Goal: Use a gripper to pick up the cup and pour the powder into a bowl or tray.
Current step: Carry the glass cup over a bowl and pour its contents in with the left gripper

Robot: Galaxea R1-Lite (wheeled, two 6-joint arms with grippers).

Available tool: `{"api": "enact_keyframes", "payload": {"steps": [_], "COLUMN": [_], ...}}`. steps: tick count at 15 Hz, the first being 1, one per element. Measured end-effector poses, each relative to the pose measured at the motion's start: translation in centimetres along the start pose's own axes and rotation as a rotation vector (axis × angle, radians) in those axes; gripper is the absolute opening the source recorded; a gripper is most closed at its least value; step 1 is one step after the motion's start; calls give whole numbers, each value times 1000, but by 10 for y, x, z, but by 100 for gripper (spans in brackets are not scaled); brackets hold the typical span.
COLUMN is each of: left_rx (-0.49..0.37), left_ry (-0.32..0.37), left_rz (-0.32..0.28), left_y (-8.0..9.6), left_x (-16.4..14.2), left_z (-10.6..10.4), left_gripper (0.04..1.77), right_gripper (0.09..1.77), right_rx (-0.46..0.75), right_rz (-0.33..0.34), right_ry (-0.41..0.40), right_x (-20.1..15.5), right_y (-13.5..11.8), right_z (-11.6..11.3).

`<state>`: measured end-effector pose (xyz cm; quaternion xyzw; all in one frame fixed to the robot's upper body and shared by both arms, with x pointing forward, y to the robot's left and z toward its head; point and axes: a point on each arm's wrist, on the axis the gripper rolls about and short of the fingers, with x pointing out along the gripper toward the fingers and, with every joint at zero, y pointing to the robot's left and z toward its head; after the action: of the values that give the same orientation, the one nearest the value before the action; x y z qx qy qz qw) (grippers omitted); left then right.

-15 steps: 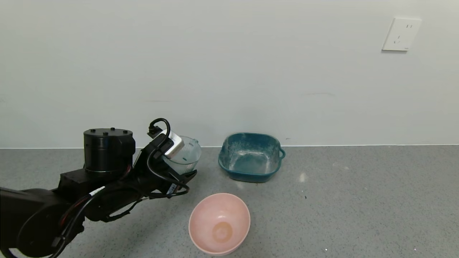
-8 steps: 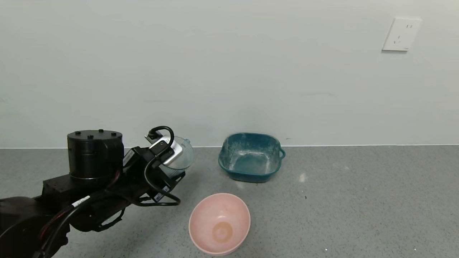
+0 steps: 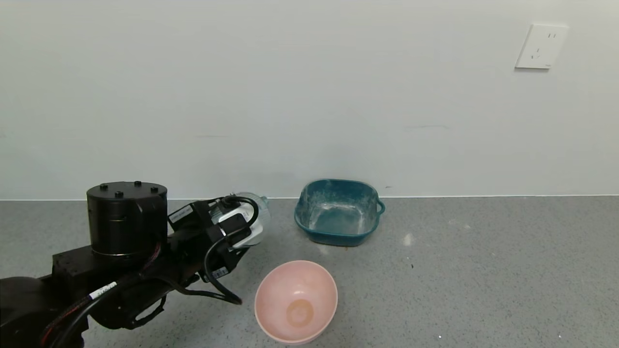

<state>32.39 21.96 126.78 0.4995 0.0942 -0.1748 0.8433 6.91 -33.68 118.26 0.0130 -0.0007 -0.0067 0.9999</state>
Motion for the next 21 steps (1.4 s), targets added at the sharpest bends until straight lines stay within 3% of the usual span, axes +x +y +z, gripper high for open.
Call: {"api": "enact_keyframes", "payload": {"steps": [11, 21], "left_rx": [315, 559], "left_ry": [-18, 55], "left_rz": [-39, -29], "left_y": [-19, -39], "left_x": [-3, -1], "left_z": [10, 23], "left_gripper": [133, 133], "right_gripper": [171, 171], "right_rx": [0, 0], "right_rz": [0, 0], "right_ry": [0, 0], "right_x": [0, 0], "right_y": [0, 0], "right_z": [0, 0]}}
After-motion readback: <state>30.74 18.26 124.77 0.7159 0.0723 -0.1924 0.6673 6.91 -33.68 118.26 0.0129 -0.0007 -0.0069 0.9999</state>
